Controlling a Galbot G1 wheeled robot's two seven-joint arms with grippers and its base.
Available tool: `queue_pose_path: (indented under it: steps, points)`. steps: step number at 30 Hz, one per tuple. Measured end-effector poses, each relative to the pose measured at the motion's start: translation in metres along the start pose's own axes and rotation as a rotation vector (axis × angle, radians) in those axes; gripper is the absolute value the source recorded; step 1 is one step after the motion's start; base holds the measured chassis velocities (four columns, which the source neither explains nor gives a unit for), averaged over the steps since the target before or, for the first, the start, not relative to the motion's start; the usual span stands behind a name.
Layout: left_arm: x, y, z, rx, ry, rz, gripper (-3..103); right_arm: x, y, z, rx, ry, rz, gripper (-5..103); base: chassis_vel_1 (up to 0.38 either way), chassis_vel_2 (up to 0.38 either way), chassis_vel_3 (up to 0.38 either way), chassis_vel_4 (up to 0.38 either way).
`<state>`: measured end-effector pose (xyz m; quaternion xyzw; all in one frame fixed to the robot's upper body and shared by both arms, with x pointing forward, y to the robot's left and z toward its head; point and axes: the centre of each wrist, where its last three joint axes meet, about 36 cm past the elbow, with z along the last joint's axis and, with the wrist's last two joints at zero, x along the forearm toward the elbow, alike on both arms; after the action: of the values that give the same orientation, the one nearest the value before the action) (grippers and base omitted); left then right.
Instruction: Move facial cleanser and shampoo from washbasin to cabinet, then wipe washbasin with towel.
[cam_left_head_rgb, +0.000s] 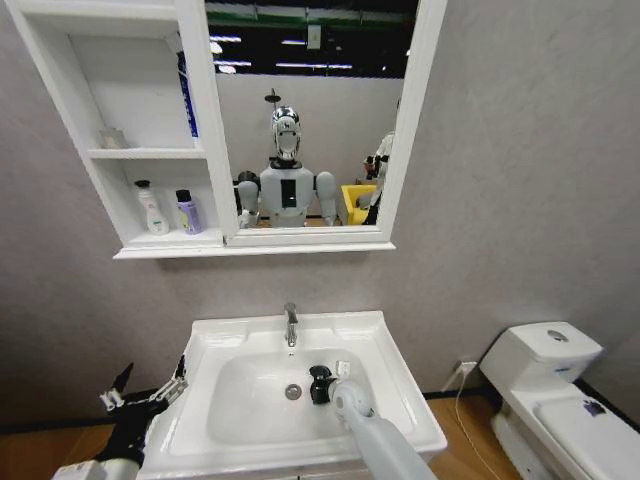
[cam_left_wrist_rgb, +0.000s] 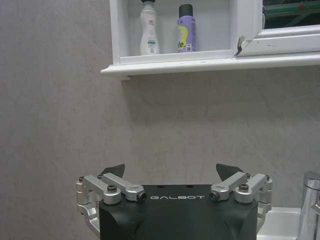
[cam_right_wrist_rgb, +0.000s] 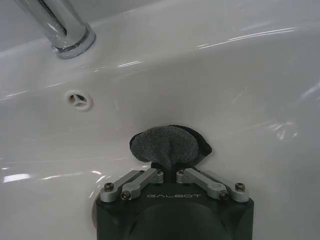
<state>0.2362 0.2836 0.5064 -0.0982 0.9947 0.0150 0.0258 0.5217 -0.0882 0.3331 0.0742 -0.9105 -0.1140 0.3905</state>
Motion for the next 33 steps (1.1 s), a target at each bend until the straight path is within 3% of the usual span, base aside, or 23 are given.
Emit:
queue_pose_path:
  steps: [17, 28, 32, 33]
  points:
    - [0.000, 0.000, 0.000, 0.000, 0.000, 0.000, 100, -0.032, 0.067, 0.018, 0.021, 0.030, -0.117, 7, 0.000, 0.000, 0.000, 0.000]
    - [0.000, 0.000, 0.000, 0.000, 0.000, 0.000, 100, -0.030, 0.063, 0.023, 0.031, 0.033, -0.107, 7, 0.000, 0.000, 0.000, 0.000]
    - [0.000, 0.000, 0.000, 0.000, 0.000, 0.000, 100, -0.013, 0.025, 0.016, 0.019, 0.014, -0.066, 7, 0.000, 0.000, 0.000, 0.000]
    - [0.000, 0.000, 0.000, 0.000, 0.000, 0.000, 100, -0.013, 0.025, 0.016, 0.019, 0.014, -0.066, 7, 0.000, 0.000, 0.000, 0.000]
